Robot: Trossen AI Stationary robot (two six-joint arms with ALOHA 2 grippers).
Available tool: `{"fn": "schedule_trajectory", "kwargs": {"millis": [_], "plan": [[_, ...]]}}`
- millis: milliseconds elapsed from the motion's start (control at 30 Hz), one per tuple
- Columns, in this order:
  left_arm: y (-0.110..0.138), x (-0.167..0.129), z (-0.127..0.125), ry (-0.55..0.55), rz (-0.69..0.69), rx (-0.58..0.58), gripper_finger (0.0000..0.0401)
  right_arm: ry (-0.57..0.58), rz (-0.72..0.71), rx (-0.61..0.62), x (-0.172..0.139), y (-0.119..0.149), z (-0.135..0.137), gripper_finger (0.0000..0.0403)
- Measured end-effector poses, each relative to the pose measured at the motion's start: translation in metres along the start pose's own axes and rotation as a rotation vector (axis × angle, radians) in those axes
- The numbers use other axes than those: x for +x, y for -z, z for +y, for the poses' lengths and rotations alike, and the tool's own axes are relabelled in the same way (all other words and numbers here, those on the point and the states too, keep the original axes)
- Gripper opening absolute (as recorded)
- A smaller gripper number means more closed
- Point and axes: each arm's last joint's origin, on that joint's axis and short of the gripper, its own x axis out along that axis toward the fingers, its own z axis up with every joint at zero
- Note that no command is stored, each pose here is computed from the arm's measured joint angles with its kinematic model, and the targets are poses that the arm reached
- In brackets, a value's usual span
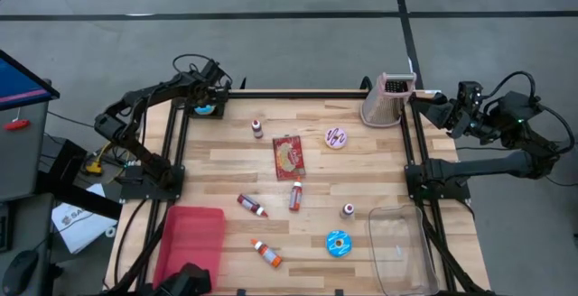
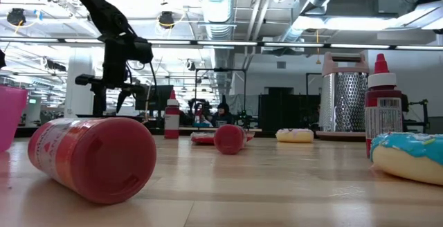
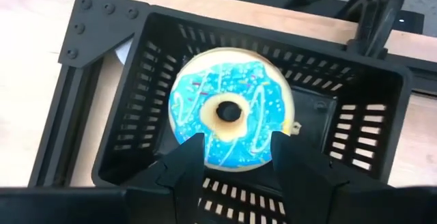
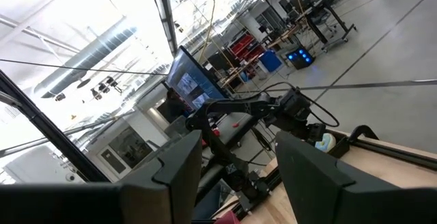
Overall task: Pick & Place Food Item
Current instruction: Put the purple donut into the black bin
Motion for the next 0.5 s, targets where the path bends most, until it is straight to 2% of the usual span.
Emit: {"fn": "schedule_trajectory", "kwargs": {"millis": [267,400,500], "plan": [[0.011,-0.007,-0.012,0.05,0.013,0.053,0.0163,0.0,0.0,-0.004,0.0,0.0,0.0,0.0179],[0.022,-0.027,-0.019,0.165,0.037,0.177,0.0163,-0.004,-0.004,-0.001,0.0,0.0,0.0,0.0179],[0.034,-0.054,-0.021,0.282,0.048,0.254,0.0163,-0.018,-0.021,0.004,0.0,-0.002,0.002,0.0179]]}}
